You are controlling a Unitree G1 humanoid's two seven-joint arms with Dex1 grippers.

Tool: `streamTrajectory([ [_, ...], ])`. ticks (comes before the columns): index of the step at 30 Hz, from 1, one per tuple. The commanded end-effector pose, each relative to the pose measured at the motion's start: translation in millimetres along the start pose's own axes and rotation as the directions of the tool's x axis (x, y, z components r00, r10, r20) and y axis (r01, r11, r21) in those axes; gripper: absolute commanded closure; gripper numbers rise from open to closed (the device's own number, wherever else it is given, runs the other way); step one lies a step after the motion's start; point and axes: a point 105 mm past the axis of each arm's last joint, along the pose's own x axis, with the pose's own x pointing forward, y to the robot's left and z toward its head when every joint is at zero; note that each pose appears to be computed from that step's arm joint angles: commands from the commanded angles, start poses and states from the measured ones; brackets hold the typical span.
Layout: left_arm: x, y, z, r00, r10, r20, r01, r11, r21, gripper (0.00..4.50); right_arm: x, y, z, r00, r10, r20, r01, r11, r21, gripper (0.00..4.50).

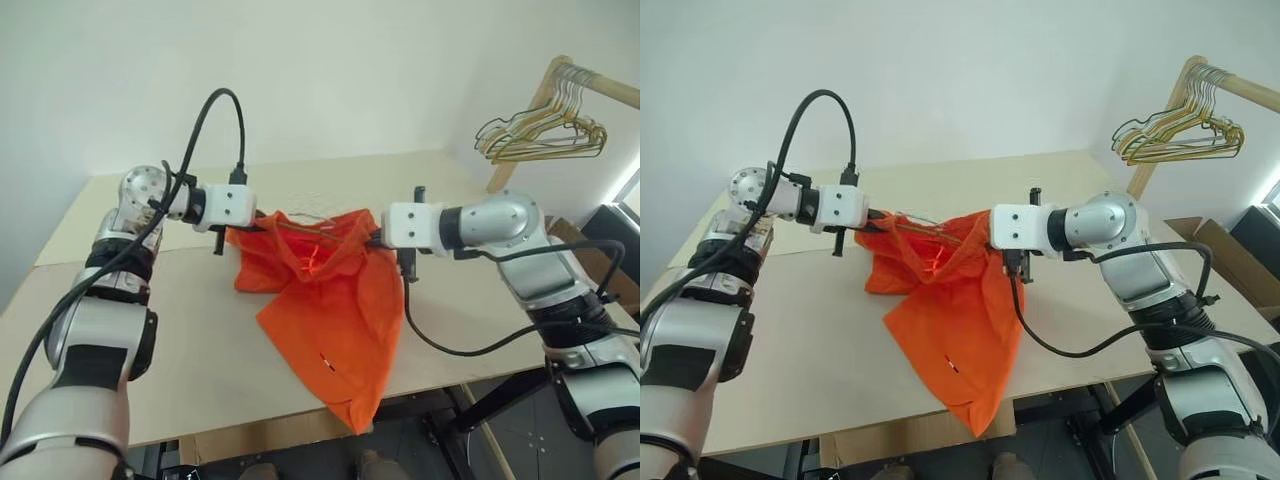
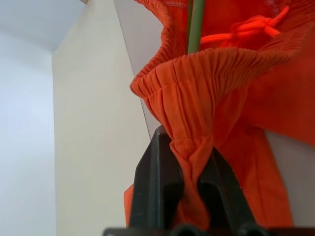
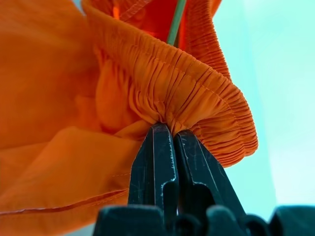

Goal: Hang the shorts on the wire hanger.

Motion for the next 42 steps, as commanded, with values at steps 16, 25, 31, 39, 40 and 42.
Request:
streamTrajectory([
  [16, -3, 15, 12, 0.996, 0.07, 0.05, -0.07, 0.997, 0.014, 4.5, -6, -28, -9, 0.989, -0.136, -0.061, 0.139, 0.989, 0.052, 1.59],
  [25, 3, 20, 23, 0.993, 0.077, 0.09, -0.082, 0.995, 0.054, 4.5, -2, -29, -3, 0.994, -0.104, -0.024, 0.106, 0.977, 0.187, 1.59],
  [31, 6, 25, 29, 0.989, 0.097, 0.111, -0.105, 0.992, 0.063, 4.5, 0, -24, -6, 0.998, -0.046, -0.039, 0.054, 0.967, 0.248, 2.15],
  [39, 7, 26, 25, 0.989, 0.11, 0.094, -0.115, 0.992, 0.054, 4.5, -3, -21, -11, 0.997, -0.04, -0.066, 0.057, 0.961, 0.269, 4.49],
  [40, 7, 27, 23, 0.989, 0.119, 0.091, -0.123, 0.992, 0.041, 4.5, -3, -21, -12, 0.996, -0.043, -0.075, 0.061, 0.962, 0.265, 4.49],
  [42, 7, 32, 22, 0.984, 0.148, 0.096, -0.147, 0.989, -0.018, 4.5, -5, -20, -15, 0.995, -0.045, -0.089, 0.067, 0.963, 0.262, 4.49],
])
